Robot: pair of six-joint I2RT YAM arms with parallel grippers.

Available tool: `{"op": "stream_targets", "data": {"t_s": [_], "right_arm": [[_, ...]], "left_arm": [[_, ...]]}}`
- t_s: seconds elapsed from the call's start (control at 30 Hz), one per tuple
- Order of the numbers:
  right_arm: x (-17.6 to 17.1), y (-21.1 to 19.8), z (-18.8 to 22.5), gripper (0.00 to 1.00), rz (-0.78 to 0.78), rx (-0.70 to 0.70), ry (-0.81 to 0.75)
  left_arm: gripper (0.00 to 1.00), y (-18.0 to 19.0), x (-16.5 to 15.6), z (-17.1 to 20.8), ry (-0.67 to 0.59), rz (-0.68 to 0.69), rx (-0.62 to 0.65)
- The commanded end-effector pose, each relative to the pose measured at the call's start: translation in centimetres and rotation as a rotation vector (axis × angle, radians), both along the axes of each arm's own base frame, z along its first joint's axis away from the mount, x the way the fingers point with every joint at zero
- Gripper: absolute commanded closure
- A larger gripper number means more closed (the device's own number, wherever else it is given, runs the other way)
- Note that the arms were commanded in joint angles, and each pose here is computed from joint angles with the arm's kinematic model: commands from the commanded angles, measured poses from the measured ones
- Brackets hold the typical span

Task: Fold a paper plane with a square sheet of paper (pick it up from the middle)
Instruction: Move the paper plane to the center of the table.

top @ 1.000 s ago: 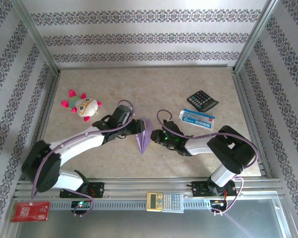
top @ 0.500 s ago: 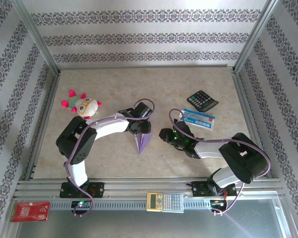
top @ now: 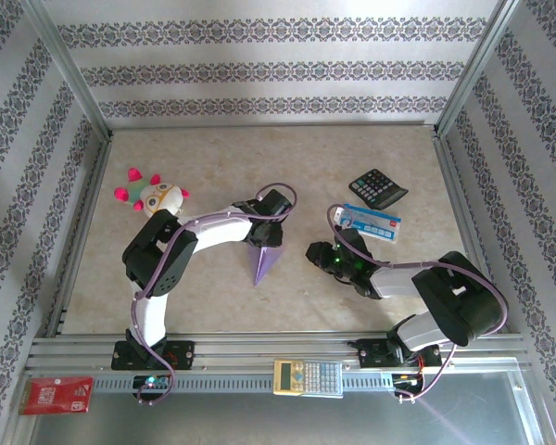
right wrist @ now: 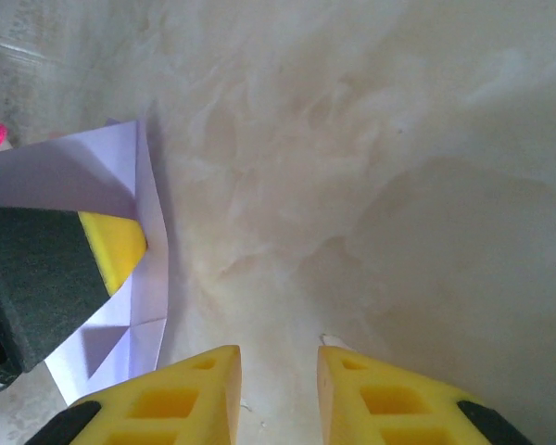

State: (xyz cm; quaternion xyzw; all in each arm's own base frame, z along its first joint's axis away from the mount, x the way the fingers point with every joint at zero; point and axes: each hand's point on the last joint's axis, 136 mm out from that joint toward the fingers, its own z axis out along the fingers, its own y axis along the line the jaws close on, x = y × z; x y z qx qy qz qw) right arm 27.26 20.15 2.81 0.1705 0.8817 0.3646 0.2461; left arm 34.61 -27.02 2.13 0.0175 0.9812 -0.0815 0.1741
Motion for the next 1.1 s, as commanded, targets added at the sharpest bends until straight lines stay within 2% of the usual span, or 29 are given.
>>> {"op": "stream_targets", "data": {"t_s": [0.0, 0.3, 0.5, 0.67, 0.8, 1.07], "right_arm": [[0.2, 0.1, 0.8, 0.72, 0.024, 0.021, -0.039], [0.4, -0.2, 1.2, 0.72, 0.018, 0.035, -0.037], [0.6, -0.2, 1.6, 0.72, 0.018, 0.042, -0.037], [0.5, -0.2, 1.7, 0.72, 0.022, 0.043, -0.034], [0.4, -0.3, 1.9, 0.72, 0.019, 0.043, -0.038], [0.3, -0.3, 1.2, 0.72, 0.018, 0.042, -0.018]], "left_arm": [[0.56, 1.3, 0.4, -0.8, 0.016, 0.011, 0.065], [0.44, 1.7, 3.3, -1.1, -0.014, 0.066, 0.04], [0.41, 1.7, 5.1, -1.2, -0.035, 0.114, 0.03], [0.41, -0.1, 6.2, 0.8, -0.064, 0.149, -0.081], [0.41, 0.0, 6.2, 2.3, -0.08, 0.134, -0.088], [0.41, 1.3, 4.5, 2.7, -0.058, 0.095, -0.106]]}}
